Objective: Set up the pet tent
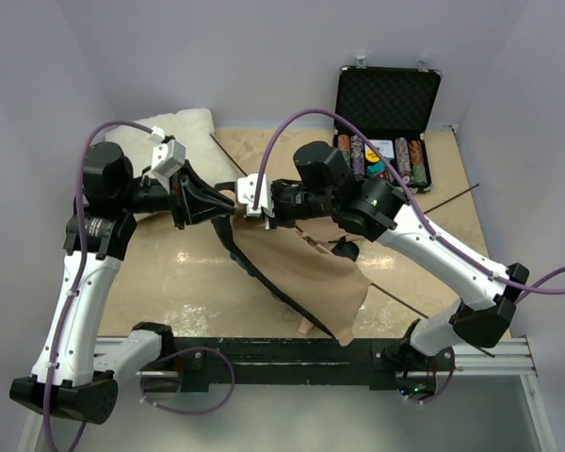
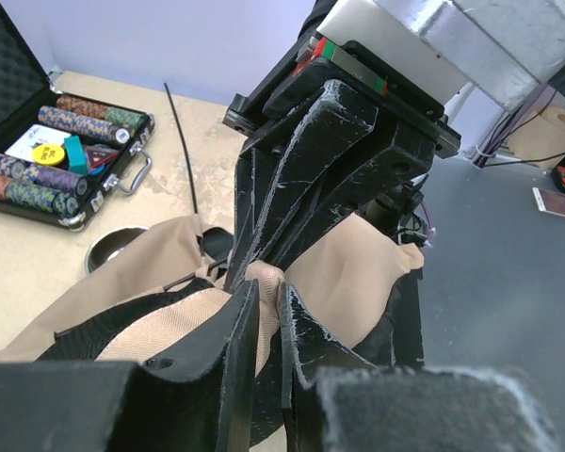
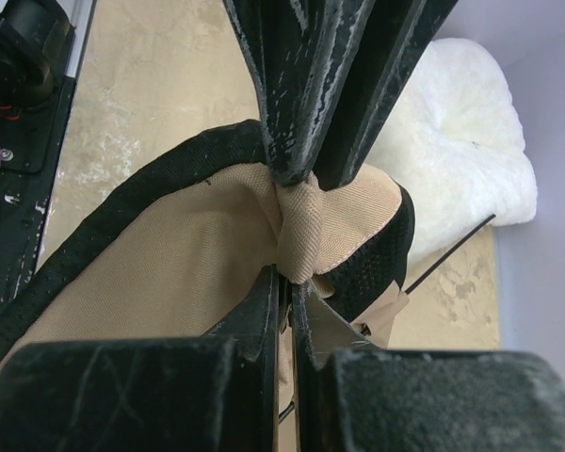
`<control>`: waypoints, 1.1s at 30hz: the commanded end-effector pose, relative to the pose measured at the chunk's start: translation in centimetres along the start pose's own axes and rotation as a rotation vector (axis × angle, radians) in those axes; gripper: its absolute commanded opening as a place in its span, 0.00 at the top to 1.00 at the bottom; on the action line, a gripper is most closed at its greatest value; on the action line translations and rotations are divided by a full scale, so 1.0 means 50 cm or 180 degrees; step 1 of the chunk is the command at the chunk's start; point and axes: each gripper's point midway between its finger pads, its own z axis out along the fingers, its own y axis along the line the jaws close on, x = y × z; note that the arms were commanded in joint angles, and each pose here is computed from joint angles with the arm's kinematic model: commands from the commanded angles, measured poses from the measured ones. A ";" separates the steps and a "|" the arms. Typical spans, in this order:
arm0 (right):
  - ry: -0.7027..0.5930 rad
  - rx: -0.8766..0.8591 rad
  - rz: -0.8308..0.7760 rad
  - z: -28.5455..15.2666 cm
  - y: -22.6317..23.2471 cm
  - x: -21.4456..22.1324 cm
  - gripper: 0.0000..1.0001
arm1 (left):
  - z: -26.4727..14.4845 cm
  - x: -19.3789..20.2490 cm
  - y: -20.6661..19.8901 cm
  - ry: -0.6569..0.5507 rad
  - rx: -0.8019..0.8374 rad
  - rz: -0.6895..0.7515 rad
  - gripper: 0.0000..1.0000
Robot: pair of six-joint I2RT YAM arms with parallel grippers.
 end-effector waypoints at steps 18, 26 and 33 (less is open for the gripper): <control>0.0109 0.0014 -0.0012 0.006 -0.013 0.010 1.00 | 0.044 0.031 0.016 0.0103 -0.0051 -0.0083 0.74; -0.0039 0.0047 0.0129 0.005 -0.013 -0.010 1.00 | 0.046 0.075 0.036 0.0263 -0.0343 -0.0196 0.86; -0.0056 0.0047 0.0143 0.004 -0.007 -0.005 1.00 | 0.039 0.072 0.035 0.0285 -0.0353 -0.0156 1.00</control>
